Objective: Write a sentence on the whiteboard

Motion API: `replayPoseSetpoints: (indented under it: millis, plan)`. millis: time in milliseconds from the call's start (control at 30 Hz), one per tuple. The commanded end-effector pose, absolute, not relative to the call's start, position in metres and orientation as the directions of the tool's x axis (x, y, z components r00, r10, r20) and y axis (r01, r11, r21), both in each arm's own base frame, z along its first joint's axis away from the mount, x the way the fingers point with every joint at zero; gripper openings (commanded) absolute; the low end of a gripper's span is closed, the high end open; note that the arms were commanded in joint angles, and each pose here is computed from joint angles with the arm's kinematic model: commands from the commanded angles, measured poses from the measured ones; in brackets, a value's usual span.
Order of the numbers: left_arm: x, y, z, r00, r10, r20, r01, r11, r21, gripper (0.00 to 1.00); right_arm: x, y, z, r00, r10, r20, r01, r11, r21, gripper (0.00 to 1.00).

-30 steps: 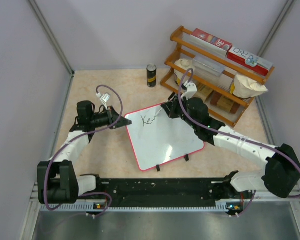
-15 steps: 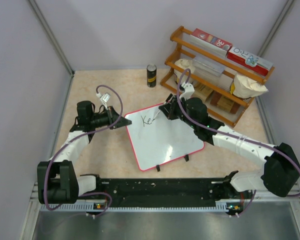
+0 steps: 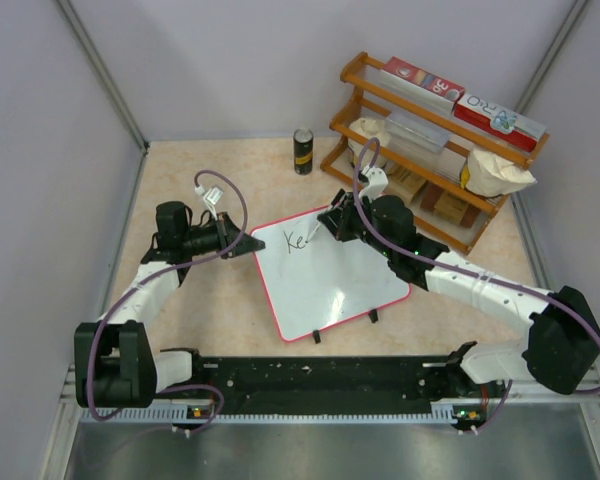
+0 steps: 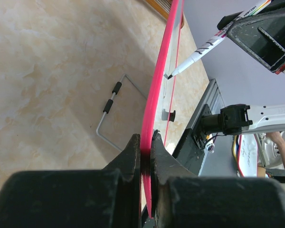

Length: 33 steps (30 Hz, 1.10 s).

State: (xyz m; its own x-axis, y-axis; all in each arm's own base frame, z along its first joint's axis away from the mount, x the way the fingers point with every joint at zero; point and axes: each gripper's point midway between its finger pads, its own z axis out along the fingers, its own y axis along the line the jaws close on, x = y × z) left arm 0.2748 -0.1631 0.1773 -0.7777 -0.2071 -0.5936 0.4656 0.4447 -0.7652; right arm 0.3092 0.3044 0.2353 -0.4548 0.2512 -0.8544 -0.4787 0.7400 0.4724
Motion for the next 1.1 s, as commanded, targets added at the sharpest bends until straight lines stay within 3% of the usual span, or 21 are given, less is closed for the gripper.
replayPoseSetpoints:
  millis: [0, 633, 1067]
  plan:
    - [0.284, -0.157, 0.159, -0.734, -0.175, -0.657, 0.486, 0.541, -0.687, 0.00, 0.314, 0.294, 0.236, -0.430, 0.239, -0.870, -0.459, 0.772, 0.439, 0.00]
    - [0.286, -0.156, 0.159, -0.731, -0.175, -0.659, 0.485, 0.546, -0.683, 0.00, 0.323, 0.278, 0.241, -0.399, 0.259, -0.880, -0.417, 0.803, 0.425, 0.00]
    - [0.286, -0.156, 0.159, -0.729, -0.174, -0.662, 0.487, 0.548, -0.680, 0.00, 0.316, 0.278, 0.287, -0.332, 0.328, -0.885, -0.482, 0.747, 0.458, 0.00]
